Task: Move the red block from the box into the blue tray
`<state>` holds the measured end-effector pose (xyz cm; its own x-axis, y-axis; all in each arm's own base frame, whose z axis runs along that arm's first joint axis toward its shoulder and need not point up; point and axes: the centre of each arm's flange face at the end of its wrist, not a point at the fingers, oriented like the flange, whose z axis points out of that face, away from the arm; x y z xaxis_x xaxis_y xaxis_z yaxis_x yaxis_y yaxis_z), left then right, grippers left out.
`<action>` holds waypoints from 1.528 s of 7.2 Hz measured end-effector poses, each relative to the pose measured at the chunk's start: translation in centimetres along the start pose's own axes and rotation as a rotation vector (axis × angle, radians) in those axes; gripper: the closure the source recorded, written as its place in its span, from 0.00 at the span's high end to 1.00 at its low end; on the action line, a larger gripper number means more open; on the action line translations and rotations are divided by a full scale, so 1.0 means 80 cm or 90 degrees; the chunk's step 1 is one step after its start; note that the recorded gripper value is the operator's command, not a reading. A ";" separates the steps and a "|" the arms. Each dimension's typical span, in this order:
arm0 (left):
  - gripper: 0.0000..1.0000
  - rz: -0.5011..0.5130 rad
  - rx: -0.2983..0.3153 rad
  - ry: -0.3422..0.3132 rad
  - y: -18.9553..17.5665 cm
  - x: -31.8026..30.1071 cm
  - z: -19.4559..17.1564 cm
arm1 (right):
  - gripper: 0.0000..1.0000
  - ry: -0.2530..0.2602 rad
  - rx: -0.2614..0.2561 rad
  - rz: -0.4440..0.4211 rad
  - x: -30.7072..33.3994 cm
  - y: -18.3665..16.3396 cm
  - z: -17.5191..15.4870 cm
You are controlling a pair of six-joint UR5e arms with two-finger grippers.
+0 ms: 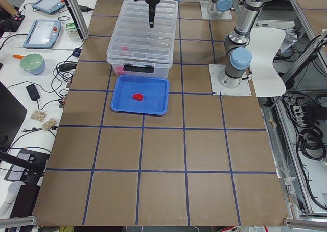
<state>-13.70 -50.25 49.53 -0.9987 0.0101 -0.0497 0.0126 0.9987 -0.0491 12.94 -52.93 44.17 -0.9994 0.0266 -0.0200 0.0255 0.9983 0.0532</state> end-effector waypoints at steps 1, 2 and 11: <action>1.00 0.001 -0.001 0.000 0.001 0.001 0.000 | 1.00 0.000 0.001 0.002 0.000 0.020 -0.034; 1.00 0.003 -0.005 0.000 0.001 0.002 0.000 | 1.00 0.003 0.008 0.003 -0.001 0.036 -0.055; 1.00 0.000 -0.005 0.001 0.002 0.002 -0.002 | 1.00 0.021 0.026 0.011 0.006 0.061 -0.085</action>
<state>-13.90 -50.12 49.65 -0.9988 0.0109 -0.0474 0.0129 0.9990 -0.0418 12.46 -48.40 51.23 -0.9990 0.0435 0.0129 0.0437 0.9990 0.0132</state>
